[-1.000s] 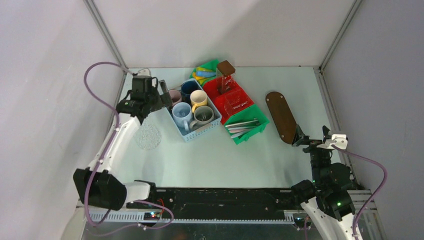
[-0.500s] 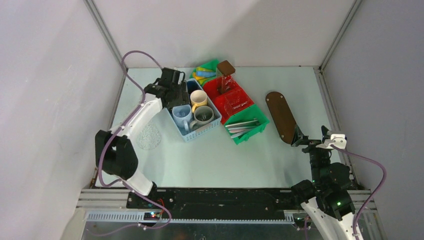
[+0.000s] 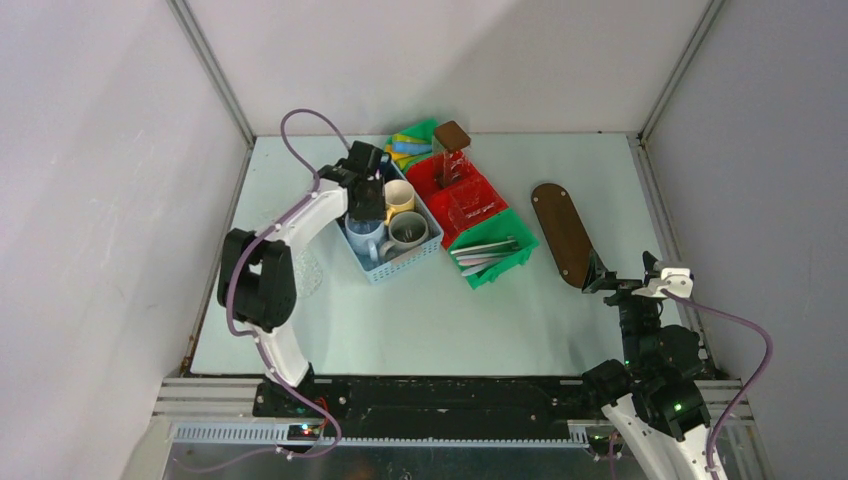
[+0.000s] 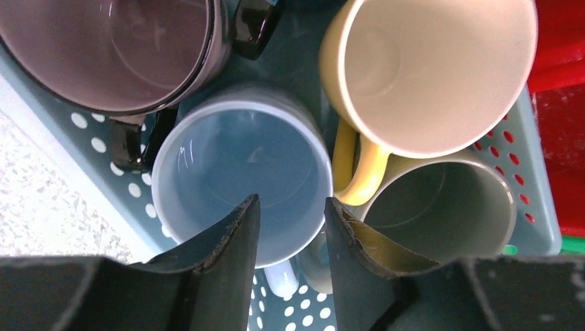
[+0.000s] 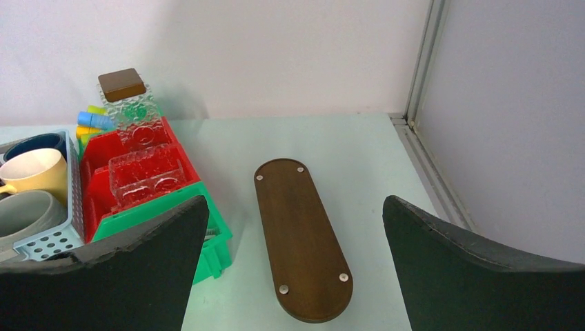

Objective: Prepare toiletry sets of a toothbrush and toothpaste on the tray
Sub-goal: Pick up the cup from the storage box.

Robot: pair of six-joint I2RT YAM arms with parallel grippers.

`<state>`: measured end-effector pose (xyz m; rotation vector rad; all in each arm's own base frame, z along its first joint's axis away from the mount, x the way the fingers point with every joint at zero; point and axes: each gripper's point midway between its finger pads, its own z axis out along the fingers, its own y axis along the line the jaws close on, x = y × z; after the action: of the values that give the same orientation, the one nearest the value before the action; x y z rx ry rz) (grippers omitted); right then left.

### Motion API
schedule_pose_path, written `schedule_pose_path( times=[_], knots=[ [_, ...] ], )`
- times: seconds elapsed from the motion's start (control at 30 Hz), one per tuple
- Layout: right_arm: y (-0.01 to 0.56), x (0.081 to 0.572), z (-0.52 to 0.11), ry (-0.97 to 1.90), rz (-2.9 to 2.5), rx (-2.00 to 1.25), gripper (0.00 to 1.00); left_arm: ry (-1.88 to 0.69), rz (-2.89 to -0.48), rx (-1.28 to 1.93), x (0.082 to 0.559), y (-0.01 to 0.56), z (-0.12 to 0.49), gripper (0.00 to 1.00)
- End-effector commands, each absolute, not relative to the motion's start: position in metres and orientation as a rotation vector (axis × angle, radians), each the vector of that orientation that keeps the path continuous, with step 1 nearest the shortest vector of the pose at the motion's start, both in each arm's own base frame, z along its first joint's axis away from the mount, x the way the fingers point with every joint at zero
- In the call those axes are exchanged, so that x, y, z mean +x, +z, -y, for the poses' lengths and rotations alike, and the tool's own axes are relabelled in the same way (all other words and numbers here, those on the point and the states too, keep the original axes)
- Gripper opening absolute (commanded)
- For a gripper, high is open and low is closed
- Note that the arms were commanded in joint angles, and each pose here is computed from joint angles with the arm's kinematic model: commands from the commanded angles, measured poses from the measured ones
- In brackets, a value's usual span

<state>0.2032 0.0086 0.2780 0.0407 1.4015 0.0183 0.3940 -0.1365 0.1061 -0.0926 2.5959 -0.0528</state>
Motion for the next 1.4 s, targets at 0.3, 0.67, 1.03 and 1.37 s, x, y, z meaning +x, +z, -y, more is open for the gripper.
schedule_pose_path(
  times=[0.3, 0.67, 1.03, 1.37],
  knots=[
    [0.302, 0.185, 0.003, 0.039, -1.271, 0.089, 1.0, -0.135, -2.595, -0.014, 0.398, 0.114, 0.152, 0.4],
    [0.302, 0.185, 0.003, 0.036, -1.271, 0.088, 1.0, -0.249, -2.501, 0.049, 0.393, 0.157, 0.162, 0.44],
    [0.302, 0.185, 0.003, 0.037, -1.271, 0.087, 1.0, -0.16, -2.602, 0.165, 0.387, 0.125, 0.154, 0.44],
    [0.302, 0.185, 0.003, 0.033, -1.273, 0.09, 1.0, -0.073, -2.653, 0.371, 0.391, 0.095, 0.148, 0.44]
  ],
)
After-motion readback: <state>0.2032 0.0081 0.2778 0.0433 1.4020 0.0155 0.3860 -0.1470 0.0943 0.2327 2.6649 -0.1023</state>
